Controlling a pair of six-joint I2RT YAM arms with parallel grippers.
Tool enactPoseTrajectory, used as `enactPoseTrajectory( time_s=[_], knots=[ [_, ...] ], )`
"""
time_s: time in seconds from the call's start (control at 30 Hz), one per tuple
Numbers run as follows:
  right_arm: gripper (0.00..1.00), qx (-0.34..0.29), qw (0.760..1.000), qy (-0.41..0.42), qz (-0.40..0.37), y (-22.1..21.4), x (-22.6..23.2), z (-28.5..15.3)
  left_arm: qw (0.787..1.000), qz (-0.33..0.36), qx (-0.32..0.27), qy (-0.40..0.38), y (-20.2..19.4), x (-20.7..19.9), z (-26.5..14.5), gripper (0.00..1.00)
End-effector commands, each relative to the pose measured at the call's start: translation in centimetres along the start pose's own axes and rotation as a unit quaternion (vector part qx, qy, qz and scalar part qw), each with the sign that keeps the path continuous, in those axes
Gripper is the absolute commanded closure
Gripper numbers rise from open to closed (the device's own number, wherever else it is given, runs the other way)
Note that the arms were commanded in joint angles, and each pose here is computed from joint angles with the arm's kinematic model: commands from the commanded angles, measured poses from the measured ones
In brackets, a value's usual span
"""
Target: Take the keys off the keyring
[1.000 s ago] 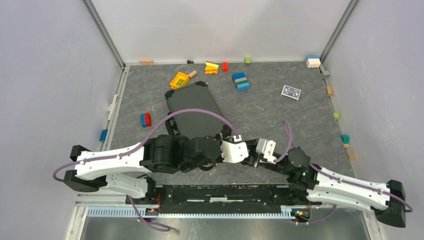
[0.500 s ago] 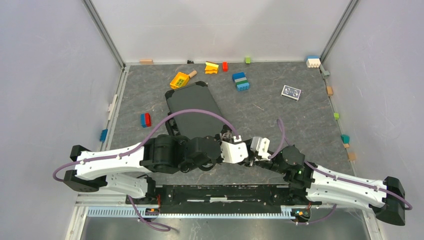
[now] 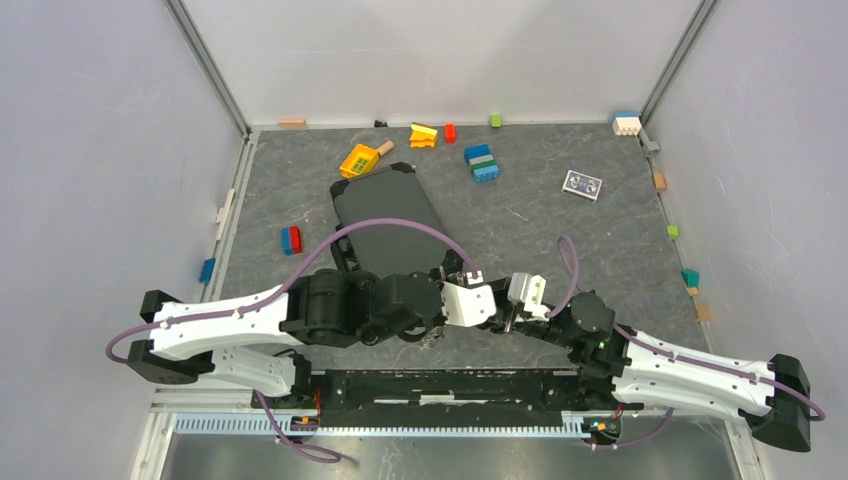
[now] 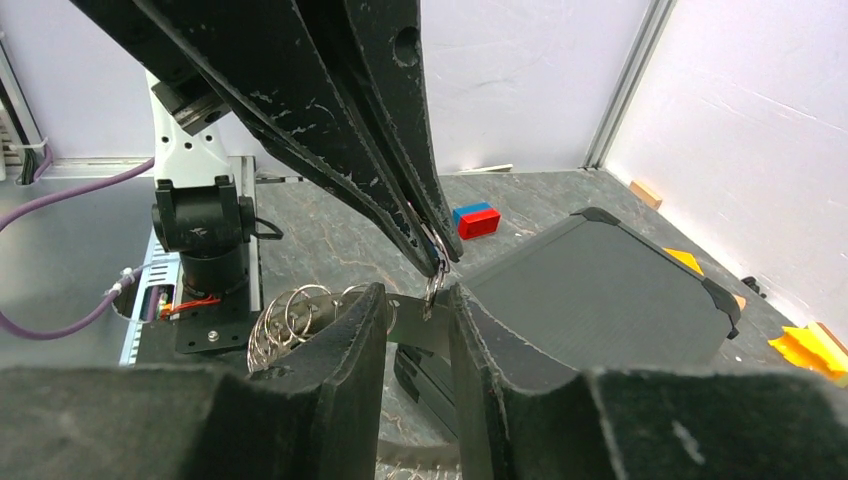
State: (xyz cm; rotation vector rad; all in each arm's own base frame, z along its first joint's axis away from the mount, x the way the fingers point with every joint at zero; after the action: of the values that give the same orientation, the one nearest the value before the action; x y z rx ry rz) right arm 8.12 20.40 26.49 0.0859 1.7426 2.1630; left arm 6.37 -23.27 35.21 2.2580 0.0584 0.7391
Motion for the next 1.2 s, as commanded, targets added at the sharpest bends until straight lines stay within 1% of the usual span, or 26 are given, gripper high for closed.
enactPoseTrajectory(
  time_s=[0.0, 0.53, 0.67, 0.73, 0.9, 1.07, 1.13, 1.17],
  knots=[
    [0.67, -0.041, 0.999, -0.015, 0.003, 2.2, -0.5, 0.4, 0.999, -0.013, -0.028, 0.013, 1.0, 0.4, -0.3, 0.98],
    [0.81, -0.037, 0.998, -0.046, 0.011, 2.1, -0.9, 0.8, 0.999, -0.013, -0.029, 0.003, 1.0, 0.2, -0.2, 0.98],
    [0.92, -0.041, 0.998, -0.053, 0.015, 2.1, -1.0, 0.7, 1.000, -0.012, -0.027, 0.003, 0.9, 0.1, -0.1, 0.98],
    [1.00, -0.041, 0.997, -0.056, 0.017, 2.0, -1.0, 0.7, 1.000, -0.014, -0.027, 0.005, 0.9, 0.2, -0.2, 0.98],
    [1.00, -0.039, 0.997, -0.055, 0.024, 2.0, -0.9, 0.7, 0.999, -0.017, -0.027, 0.010, 1.0, 0.2, -0.2, 0.98],
    [1.00, -0.035, 0.994, -0.101, 0.039, 1.9, -1.5, 0.6, 0.999, -0.030, -0.030, 0.014, 1.3, 0.0, 0.3, 0.98],
    [1.00, -0.035, 0.991, -0.121, 0.040, 2.0, -1.8, 0.5, 0.998, -0.047, -0.031, 0.022, 1.5, 0.0, 0.5, 0.98],
    [1.00, -0.036, 0.989, -0.130, 0.055, 2.0, -1.8, 0.5, 0.998, -0.054, -0.031, 0.025, 1.5, -0.1, 0.6, 0.98]
  ],
)
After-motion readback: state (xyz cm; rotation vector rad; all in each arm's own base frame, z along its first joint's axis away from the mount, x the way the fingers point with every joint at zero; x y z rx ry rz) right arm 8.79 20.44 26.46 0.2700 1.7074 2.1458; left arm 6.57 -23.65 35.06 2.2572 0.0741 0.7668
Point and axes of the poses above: each gripper's point midway between its finger pads, its own z axis out along the fingers, its own x axis along the line the jaws close on, y = z × x, the point moved 10 cm from there along -z, back along the fingers, and after that the axes turned 1 degree about -z, right-handed, at the moved point
